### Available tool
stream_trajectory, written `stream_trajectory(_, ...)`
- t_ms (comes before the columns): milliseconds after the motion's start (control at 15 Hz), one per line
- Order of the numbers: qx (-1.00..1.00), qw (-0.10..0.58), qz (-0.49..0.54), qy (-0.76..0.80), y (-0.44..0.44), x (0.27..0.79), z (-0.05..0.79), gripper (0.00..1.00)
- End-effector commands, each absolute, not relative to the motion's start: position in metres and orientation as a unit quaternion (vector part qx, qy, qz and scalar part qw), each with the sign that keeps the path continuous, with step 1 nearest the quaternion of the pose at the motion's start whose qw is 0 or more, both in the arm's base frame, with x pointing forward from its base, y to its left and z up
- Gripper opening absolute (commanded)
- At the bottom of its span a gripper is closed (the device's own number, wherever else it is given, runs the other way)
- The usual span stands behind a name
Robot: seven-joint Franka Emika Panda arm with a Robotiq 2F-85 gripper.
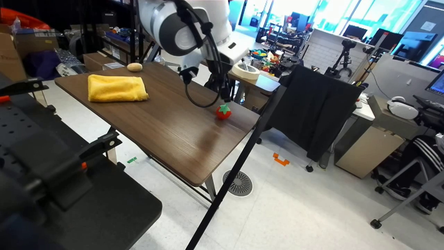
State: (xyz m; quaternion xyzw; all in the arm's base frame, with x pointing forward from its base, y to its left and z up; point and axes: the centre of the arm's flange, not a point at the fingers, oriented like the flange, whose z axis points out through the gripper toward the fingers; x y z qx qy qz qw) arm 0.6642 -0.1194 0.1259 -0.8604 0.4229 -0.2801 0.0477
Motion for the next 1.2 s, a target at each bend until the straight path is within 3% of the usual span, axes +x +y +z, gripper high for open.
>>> stream_trajectory(0, -0.886, 0.106, -0.293, 0.344, -0.049, 0.630, 0.152, 0.99)
stream_trajectory(267, -0.928, 0.141, -0.233, 0.256, 0.058, 0.666, 0.153, 1.00)
stream_trajectory(600, -0.972, 0.124, -0.133, 0.146, 0.155, 0.700, 0.147, 1.00)
stream_trajectory(667, -0.961, 0.136, -0.153, 0.183, 0.138, 0.670, 0.151, 1.00)
stream_trajectory(1000, -0.970, 0.129, -0.138, 0.156, 0.154, 0.679, 0.147, 1.00)
stream_trajectory(1133, -0.982, 0.147, -0.077, 0.088, 0.137, 0.671, 0.130, 1.00)
